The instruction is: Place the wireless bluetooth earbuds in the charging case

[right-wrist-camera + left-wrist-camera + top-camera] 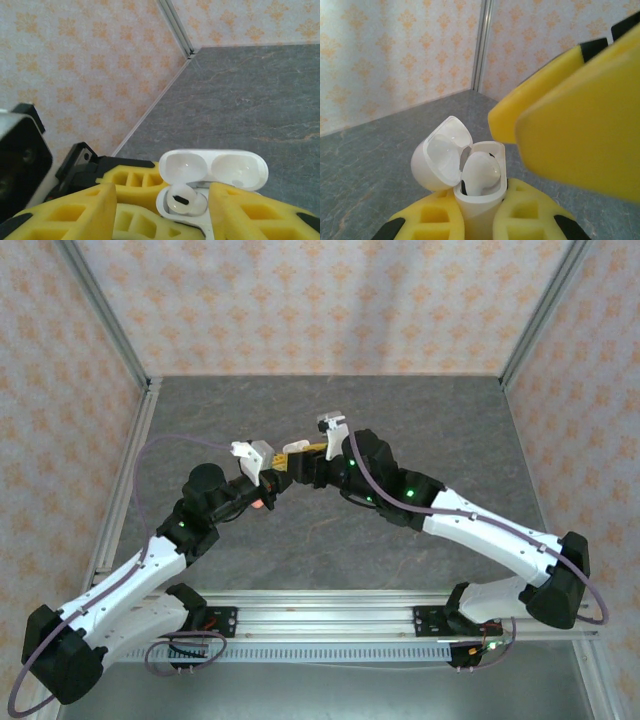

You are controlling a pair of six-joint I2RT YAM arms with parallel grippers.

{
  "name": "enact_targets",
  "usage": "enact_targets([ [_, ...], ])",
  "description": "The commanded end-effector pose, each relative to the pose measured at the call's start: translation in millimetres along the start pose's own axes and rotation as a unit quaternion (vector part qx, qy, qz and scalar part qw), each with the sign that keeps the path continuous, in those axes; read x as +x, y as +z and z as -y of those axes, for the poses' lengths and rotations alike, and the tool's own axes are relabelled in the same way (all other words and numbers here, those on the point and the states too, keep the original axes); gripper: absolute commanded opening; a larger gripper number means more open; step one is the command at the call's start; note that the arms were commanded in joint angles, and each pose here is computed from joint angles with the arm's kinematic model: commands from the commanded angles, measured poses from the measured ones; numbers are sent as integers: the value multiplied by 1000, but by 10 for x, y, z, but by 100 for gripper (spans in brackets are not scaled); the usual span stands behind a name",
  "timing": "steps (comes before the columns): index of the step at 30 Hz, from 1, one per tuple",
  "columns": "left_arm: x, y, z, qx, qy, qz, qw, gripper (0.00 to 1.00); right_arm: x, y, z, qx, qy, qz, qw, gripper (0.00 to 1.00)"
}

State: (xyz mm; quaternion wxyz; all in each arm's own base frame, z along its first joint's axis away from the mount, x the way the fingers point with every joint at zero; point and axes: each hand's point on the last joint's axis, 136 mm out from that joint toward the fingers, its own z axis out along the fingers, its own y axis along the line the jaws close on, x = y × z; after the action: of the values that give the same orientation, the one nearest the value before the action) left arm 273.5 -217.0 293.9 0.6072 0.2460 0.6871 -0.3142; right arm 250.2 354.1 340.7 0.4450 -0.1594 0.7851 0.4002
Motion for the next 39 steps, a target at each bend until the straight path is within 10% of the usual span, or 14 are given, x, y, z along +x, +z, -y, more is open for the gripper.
enact_targets([
  [1,-111,-46,82,19,34,29,999,0,-145,-101,-122,-10,16,1,1000,53],
  [8,-60,-74,132,31,63,25,997,0,-199,-235,-204,-33,44,-29,998,51],
  [18,-148,-120,204,46,79,29,995,0,134,-199,-170,-48,56,-98,992,14],
  [39,-208,-161,270,60,81,34,994,0,325,-30,66,-16,71,-128,989,10],
])
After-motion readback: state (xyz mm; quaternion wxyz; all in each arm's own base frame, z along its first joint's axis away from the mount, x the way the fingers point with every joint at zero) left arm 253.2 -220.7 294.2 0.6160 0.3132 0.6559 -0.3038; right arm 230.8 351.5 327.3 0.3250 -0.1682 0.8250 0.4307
